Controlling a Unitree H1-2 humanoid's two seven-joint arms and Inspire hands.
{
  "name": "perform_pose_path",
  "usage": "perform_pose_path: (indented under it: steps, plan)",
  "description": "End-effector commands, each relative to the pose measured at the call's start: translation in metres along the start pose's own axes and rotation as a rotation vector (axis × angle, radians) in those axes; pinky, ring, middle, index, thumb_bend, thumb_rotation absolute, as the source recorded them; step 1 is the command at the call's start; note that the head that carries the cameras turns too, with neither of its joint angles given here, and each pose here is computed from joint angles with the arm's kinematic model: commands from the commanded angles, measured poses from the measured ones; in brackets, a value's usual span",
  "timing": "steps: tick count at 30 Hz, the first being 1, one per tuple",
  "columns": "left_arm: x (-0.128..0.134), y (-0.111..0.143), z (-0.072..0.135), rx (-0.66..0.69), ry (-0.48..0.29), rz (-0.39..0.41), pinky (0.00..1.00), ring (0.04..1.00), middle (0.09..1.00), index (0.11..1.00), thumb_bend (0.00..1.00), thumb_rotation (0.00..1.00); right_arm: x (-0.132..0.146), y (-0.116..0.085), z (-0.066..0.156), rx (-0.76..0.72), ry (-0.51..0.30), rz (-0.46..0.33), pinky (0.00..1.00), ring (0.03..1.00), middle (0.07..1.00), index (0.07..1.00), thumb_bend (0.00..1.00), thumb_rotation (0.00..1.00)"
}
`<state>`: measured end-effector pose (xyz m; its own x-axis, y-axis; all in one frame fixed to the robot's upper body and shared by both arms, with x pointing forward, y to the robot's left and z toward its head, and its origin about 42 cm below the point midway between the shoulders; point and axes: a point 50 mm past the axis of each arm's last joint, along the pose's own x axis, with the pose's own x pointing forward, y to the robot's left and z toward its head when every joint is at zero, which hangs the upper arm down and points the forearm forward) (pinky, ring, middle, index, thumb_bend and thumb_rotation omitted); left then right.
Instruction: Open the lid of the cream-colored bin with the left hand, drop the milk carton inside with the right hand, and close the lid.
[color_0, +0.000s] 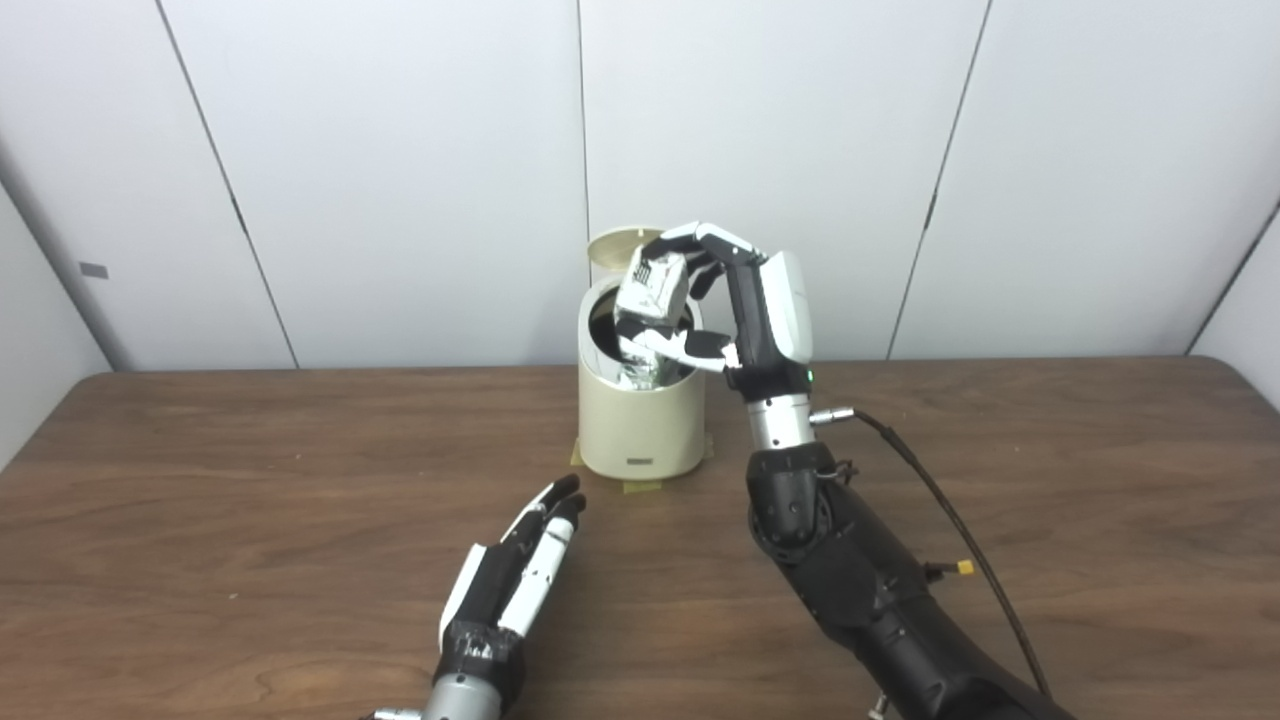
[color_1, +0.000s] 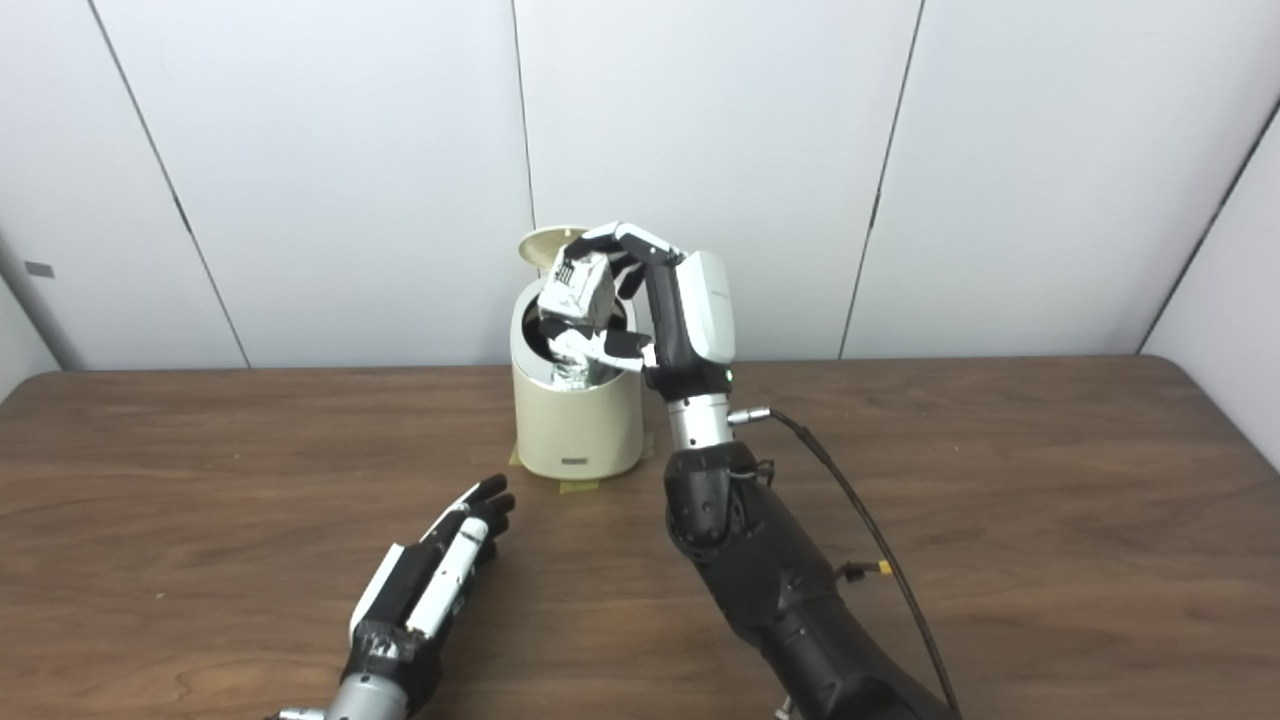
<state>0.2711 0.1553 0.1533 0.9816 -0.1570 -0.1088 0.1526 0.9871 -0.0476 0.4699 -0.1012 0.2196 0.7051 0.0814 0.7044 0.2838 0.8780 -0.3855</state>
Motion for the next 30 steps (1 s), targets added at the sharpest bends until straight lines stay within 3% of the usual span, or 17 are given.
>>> perform_pose_path:
  steps: [1,30]
  plan:
    - [0.002,-0.006,0.012,0.001,-0.070,-0.028,0.99,0.954,0.916,0.927,0.31,0.73,0.000,0.001,-0.004,-0.002,-0.003,0.027,0.30,0.425,0.529,0.508,0.50,0.00]
    - [0.006,-0.017,0.001,0.009,-0.077,-0.073,1.00,0.959,0.909,0.925,0.33,0.73,0.009,0.003,-0.019,-0.018,0.073,-0.020,0.29,0.418,0.539,0.511,0.49,0.00]
